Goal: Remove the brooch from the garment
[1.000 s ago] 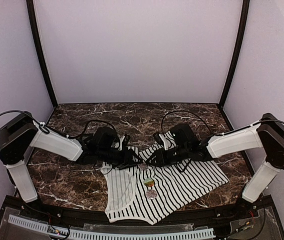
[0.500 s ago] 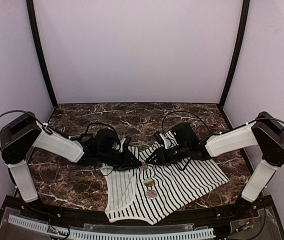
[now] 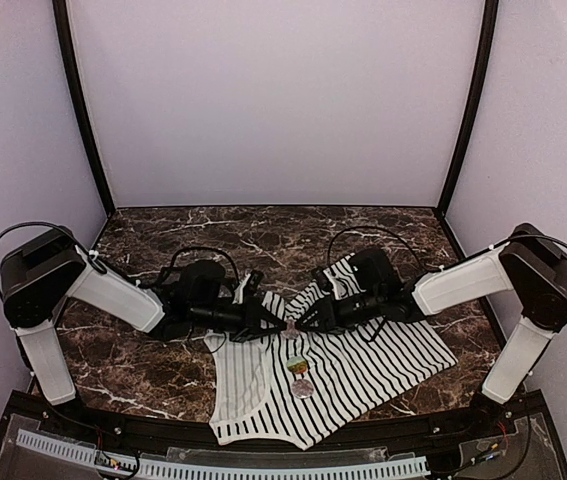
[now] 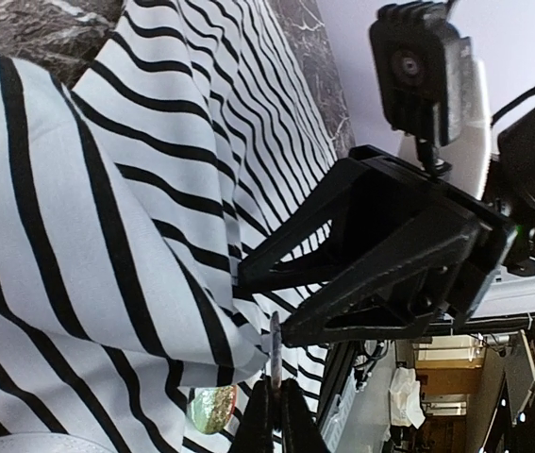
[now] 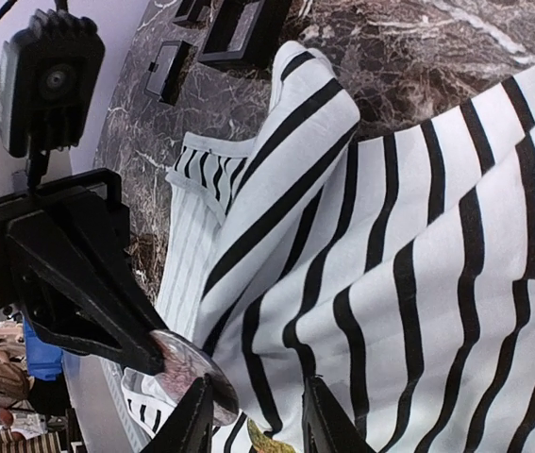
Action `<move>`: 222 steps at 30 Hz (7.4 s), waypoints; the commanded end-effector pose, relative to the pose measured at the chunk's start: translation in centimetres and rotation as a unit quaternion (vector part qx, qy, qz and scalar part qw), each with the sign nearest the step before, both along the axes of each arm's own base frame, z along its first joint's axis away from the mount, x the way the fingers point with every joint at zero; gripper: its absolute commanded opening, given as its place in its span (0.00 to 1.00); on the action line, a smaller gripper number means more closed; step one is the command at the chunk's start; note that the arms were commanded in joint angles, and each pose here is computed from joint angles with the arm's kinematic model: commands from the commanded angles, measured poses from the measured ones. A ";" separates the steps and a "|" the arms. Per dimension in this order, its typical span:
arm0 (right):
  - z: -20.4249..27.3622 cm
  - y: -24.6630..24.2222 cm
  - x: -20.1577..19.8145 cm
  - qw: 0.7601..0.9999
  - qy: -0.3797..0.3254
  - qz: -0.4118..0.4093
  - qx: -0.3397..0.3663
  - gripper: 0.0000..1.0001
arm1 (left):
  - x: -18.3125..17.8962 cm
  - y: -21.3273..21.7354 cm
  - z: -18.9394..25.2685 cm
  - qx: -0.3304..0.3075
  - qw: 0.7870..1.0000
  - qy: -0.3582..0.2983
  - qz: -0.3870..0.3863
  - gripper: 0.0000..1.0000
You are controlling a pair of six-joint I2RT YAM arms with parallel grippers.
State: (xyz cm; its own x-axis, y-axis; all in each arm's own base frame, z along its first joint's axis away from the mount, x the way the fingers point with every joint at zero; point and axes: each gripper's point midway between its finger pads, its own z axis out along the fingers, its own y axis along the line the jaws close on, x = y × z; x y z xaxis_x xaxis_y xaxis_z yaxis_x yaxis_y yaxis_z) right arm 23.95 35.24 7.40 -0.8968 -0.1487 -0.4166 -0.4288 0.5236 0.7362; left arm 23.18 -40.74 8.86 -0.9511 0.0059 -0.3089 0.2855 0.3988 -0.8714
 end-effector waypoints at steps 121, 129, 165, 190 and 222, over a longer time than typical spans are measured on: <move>13.0 -4.5 -3.8 0.972 -0.176 -0.011 0.155 0.71 | -3.1 -1.5 7.1 0.113 0.916 -0.385 -0.018 0.01; 13.4 -4.1 -4.9 0.963 -0.195 -0.002 0.184 0.84 | -3.0 -1.3 10.1 0.056 0.923 -0.381 0.017 0.01; 11.9 -0.1 -5.4 0.957 -0.176 0.085 0.212 0.11 | -4.1 -1.4 13.9 -0.023 0.926 -0.377 0.022 0.01; 11.5 -2.1 -4.6 0.971 -0.212 0.094 0.052 0.00 | -2.7 1.5 10.8 0.105 0.936 -0.337 -0.017 0.88; 12.9 0.2 -6.5 0.965 -0.207 0.156 0.030 0.00 | -4.3 -0.8 10.2 0.050 0.924 -0.269 -0.268 0.40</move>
State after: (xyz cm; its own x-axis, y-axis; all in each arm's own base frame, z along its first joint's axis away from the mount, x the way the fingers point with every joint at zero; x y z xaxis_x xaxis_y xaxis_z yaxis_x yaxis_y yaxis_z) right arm 18.38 34.70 18.66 -0.5957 -0.3473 -0.7243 -0.7983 0.3555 0.4861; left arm 19.50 -41.53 19.39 -0.5175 0.4707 -0.7146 0.8498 0.1850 -0.4935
